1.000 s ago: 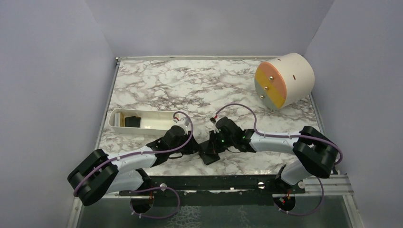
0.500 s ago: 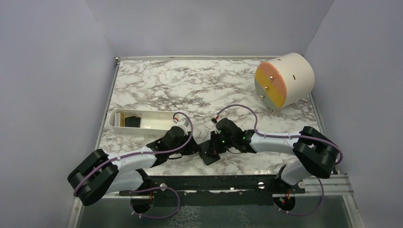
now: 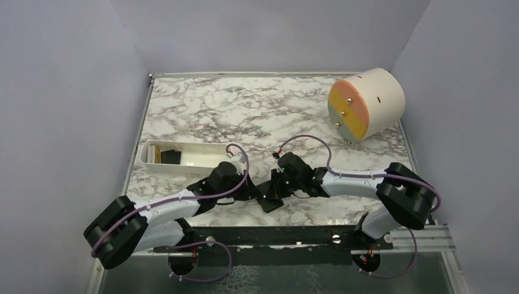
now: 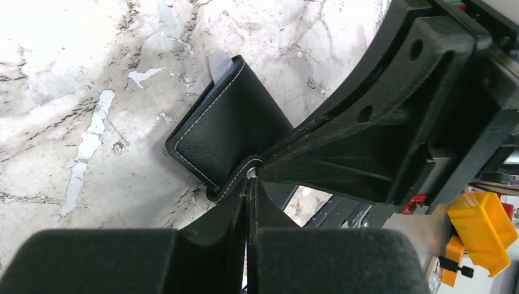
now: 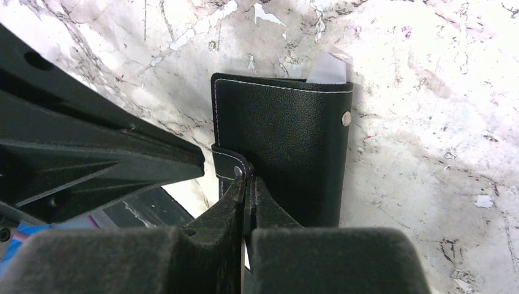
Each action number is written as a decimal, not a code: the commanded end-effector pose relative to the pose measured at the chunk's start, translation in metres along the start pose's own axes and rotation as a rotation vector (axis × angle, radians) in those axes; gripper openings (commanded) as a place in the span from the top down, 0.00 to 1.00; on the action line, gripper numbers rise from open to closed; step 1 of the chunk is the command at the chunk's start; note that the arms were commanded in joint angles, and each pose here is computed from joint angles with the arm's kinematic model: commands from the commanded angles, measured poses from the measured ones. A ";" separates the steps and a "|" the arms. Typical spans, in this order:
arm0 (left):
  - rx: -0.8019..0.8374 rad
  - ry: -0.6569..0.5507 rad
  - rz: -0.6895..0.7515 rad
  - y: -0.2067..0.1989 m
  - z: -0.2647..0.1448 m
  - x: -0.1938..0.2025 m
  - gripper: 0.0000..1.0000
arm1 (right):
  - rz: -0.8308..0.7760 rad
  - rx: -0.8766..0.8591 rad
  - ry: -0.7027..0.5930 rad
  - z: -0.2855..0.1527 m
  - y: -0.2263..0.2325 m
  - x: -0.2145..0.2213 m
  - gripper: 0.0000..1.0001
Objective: Put the credit cards into the card holder
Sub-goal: Close the card holder at the center of the board.
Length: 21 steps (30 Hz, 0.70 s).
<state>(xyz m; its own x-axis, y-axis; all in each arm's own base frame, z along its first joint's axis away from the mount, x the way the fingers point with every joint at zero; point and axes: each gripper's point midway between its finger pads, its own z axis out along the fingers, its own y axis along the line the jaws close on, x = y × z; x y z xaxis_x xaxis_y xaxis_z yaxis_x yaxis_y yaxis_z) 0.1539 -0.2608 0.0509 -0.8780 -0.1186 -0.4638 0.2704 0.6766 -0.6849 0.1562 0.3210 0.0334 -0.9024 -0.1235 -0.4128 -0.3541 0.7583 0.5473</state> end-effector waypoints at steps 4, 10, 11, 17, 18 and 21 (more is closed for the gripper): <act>0.105 0.035 0.030 -0.025 0.000 0.000 1.00 | 0.006 0.114 0.027 0.007 -0.025 0.011 0.99; 0.114 0.078 0.032 -0.025 0.009 0.009 1.00 | 0.011 0.118 0.035 0.008 -0.026 0.013 0.99; 0.112 0.081 0.034 -0.025 0.011 0.009 1.00 | 0.012 0.120 0.036 0.008 -0.027 0.013 0.99; 0.061 0.106 0.018 -0.014 0.020 0.015 1.00 | 0.029 0.135 0.061 0.011 -0.033 0.019 0.99; 0.051 0.112 0.008 -0.012 0.021 0.017 1.00 | 0.034 0.138 0.070 0.011 -0.035 0.020 0.99; 0.030 0.127 -0.014 -0.009 0.024 0.020 1.00 | 0.061 0.140 0.104 0.012 -0.039 0.026 0.99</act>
<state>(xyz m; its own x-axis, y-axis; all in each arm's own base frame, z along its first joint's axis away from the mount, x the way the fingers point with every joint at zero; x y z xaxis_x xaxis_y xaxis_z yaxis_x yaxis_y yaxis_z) 0.1391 -0.2789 0.0346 -0.9224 -0.0260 -0.3853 0.2766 0.6519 -0.7061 0.1575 0.3224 0.0301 -0.9147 -0.1144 -0.3876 -0.3295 0.7663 0.5515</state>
